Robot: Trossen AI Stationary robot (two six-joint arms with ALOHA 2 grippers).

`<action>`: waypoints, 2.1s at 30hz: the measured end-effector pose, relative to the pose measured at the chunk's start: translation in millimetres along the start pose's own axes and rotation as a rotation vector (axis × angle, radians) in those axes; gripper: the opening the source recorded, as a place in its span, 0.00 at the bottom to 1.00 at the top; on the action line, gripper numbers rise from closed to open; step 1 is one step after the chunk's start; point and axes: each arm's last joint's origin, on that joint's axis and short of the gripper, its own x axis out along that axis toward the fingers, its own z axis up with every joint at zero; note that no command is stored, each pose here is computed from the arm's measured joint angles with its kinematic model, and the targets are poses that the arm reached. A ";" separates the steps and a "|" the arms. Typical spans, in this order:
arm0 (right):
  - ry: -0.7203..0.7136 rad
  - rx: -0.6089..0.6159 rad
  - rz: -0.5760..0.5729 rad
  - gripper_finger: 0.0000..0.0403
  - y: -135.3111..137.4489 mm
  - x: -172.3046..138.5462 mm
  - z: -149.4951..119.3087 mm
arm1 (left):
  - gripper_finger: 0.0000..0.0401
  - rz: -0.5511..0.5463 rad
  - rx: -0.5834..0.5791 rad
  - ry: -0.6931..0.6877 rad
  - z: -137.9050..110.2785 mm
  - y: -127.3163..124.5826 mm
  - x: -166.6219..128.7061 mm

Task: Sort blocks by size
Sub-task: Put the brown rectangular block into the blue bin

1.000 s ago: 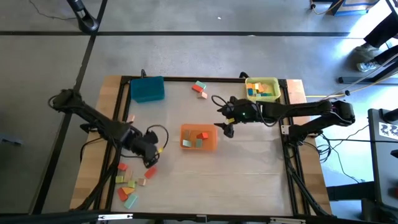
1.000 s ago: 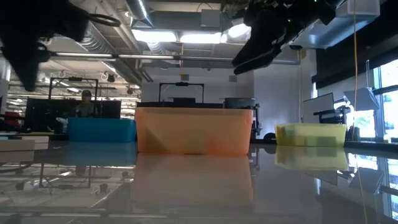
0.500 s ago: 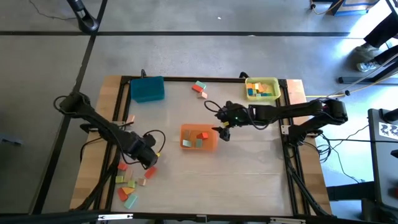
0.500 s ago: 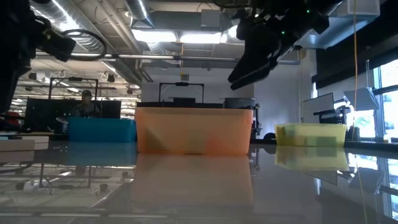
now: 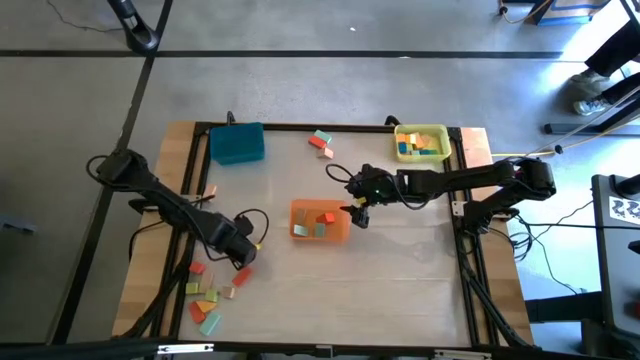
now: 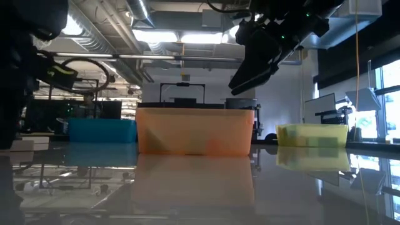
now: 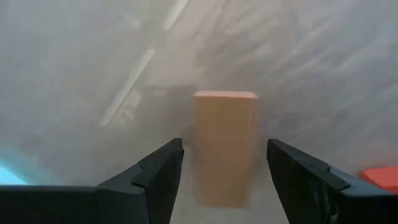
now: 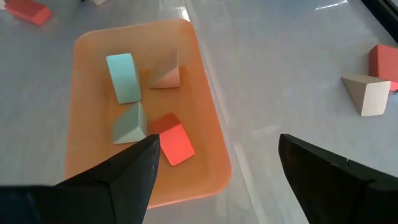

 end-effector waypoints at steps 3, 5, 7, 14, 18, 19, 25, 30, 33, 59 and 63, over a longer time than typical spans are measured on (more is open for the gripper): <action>-0.002 -0.001 0.000 0.81 0.0 0.0 0.2 | 0.55 -0.014 -0.001 -0.004 -2.3 2.6 7.1; -0.008 -0.001 0.001 0.81 0.0 0.0 0.8 | 0.54 -0.008 -0.004 -0.001 -3.7 4.9 9.9; -0.009 -0.001 0.001 0.81 0.0 0.0 0.9 | 0.50 -0.017 0.003 -0.003 -4.1 5.3 11.2; -0.010 -0.001 0.001 0.81 0.0 0.0 1.0 | 0.27 -0.058 0.053 -0.010 3.4 1.7 4.8; -0.001 -0.002 0.000 0.81 0.0 0.0 0.1 | 0.27 -0.116 0.071 -0.080 19.4 -0.3 -16.1; 0.001 -0.002 0.000 0.81 -0.1 0.0 -0.1 | 0.27 -0.124 0.074 -0.097 24.0 0.9 -23.4; 0.000 -0.002 0.000 0.81 -0.2 0.0 0.0 | 0.30 -0.072 0.024 -0.271 52.9 23.3 -65.2; -0.007 -0.001 0.000 0.81 -0.1 0.0 0.7 | 0.29 -0.002 -0.061 -0.412 81.8 55.0 -91.2; -0.008 -0.001 0.001 0.81 -0.1 0.0 0.8 | 0.30 0.079 -0.104 -0.464 98.2 77.0 -97.5; -0.052 0.003 0.005 0.81 0.3 -0.2 5.1 | 0.32 0.441 -0.280 -0.378 182.0 223.9 -34.5; -0.052 0.003 0.005 0.81 0.3 -0.2 5.1 | 0.32 0.413 -0.288 -0.337 184.8 230.0 -23.1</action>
